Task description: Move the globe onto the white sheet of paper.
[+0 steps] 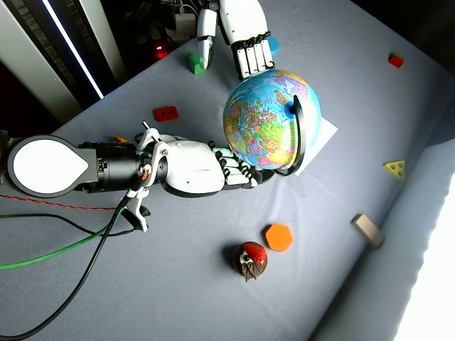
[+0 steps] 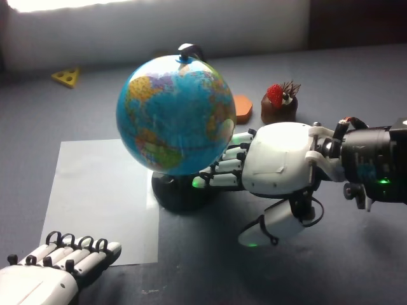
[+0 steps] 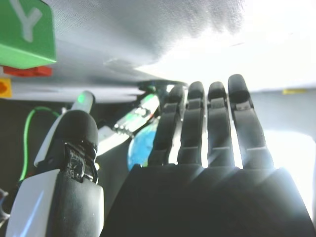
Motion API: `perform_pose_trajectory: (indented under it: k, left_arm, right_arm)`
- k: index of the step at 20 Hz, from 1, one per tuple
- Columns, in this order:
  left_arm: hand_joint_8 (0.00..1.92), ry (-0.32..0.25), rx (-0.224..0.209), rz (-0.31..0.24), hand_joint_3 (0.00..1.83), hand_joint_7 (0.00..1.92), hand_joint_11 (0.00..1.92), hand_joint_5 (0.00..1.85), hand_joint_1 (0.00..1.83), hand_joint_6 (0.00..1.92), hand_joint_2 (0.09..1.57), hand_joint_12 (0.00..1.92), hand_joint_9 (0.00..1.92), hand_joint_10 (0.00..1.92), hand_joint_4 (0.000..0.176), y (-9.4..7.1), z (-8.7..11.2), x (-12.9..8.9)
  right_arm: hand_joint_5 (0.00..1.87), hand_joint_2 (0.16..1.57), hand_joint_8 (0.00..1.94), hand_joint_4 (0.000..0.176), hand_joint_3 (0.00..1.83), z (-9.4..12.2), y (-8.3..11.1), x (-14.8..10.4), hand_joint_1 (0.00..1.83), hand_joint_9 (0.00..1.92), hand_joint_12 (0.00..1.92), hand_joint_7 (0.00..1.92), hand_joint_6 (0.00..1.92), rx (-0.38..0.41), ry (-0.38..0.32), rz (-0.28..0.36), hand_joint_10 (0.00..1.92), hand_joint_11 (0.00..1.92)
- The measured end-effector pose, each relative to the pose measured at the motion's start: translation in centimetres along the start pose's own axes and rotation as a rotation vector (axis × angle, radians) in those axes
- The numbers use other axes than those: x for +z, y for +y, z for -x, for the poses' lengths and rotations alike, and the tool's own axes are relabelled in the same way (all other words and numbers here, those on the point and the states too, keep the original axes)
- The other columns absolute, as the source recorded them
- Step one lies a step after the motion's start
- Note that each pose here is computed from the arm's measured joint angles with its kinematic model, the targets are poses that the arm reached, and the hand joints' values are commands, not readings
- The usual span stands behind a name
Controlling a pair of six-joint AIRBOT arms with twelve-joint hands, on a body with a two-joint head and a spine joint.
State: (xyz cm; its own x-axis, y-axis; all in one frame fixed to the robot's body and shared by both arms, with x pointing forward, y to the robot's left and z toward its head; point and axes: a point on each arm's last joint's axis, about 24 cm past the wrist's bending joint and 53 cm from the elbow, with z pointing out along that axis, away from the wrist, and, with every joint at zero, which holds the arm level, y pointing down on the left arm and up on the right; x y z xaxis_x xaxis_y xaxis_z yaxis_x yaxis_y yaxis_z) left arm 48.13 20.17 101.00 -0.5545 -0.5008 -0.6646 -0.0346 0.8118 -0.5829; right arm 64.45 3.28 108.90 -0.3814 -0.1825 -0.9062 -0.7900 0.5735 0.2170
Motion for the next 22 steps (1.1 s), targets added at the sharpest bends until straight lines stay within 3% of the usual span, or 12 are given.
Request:
perform_pose_trajectory:
  k: [13, 22]
  left_arm:
    - [0.0, -0.002, -0.011, 0.005, 0.0, 0.11, 0.0, 0.12, 0.0, 0.0, 1.2, 0.34, 0.09, 0.0, 0.0, 0.0, 0.0, -0.1]
    - [0.0, -0.004, -0.013, 0.008, 0.0, 0.11, 0.0, 0.11, 0.0, 0.0, 1.2, 0.36, 0.09, 0.0, 0.0, 0.1, 0.0, -0.1]
  right_arm:
    - [0.11, 1.18, 0.0, 0.0, 0.0, 1.5, 3.8, 3.6, 0.0, 0.13, 0.29, 0.14, 0.01, 0.018, -0.012, -0.043, 0.0, 0.0]
    - [0.11, 1.18, 0.0, 0.0, 0.0, 2.6, 5.4, 5.2, 0.0, 0.14, 0.29, 0.14, 0.0, 0.049, -0.024, -0.069, 0.0, 0.0]
